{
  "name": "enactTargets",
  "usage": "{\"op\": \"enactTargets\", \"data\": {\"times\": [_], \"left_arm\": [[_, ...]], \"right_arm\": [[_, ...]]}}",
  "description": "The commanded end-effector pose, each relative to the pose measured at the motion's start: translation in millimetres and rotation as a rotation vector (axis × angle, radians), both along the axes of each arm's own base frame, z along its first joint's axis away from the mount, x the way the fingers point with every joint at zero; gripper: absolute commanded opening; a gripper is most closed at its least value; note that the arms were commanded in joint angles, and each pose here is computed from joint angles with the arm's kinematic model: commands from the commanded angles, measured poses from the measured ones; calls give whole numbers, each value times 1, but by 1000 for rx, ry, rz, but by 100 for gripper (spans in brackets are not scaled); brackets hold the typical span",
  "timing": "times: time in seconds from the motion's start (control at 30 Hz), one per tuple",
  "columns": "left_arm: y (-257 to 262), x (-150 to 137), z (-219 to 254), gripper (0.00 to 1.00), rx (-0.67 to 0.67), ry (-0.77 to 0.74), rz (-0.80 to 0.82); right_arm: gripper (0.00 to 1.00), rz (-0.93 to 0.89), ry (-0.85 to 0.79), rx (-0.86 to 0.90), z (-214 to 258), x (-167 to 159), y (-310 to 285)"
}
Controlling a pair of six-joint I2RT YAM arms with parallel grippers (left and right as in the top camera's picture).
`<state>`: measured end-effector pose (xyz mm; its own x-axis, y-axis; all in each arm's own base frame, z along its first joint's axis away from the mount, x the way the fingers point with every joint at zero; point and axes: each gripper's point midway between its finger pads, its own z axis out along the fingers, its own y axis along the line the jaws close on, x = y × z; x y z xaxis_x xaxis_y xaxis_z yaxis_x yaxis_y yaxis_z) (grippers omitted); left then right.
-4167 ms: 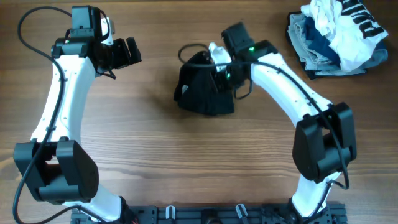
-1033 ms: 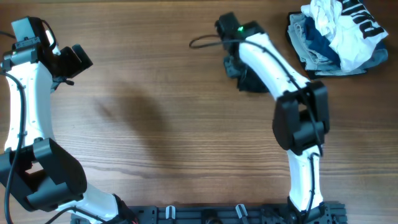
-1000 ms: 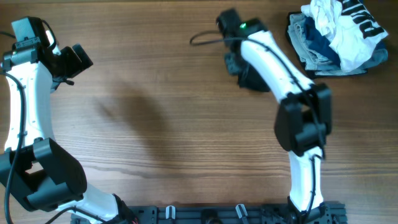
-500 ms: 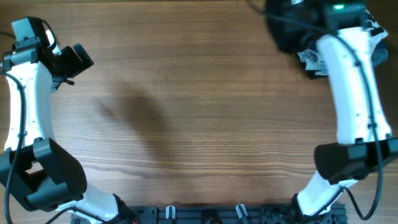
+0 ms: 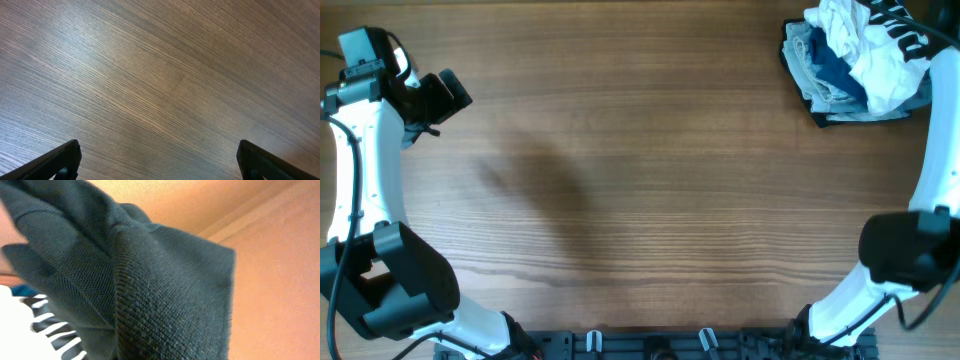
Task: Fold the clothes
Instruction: 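Carry the shirt to the top right clothes pile with the right gripper, then lower the shirt onto the pile and open the right gripper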
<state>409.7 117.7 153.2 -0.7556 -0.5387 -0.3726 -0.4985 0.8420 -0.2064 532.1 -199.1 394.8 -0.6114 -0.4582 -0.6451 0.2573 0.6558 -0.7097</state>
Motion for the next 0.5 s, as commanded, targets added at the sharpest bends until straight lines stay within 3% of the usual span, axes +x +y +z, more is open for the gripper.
{"op": "enactTargets", "data": {"times": [0.0,0.3,0.47], "left_arm": [[-2,4,0,100,-18,-9,3],[-4,16,5,100,-26,-55,35],[-7,23,9,100,-18,-81,24]], "right_arm": [[4,88,101,-75,-46,37,-16],[4,111,223,-46,-156,85,-21],[4,138,250,-12,-163,87,4]]}}
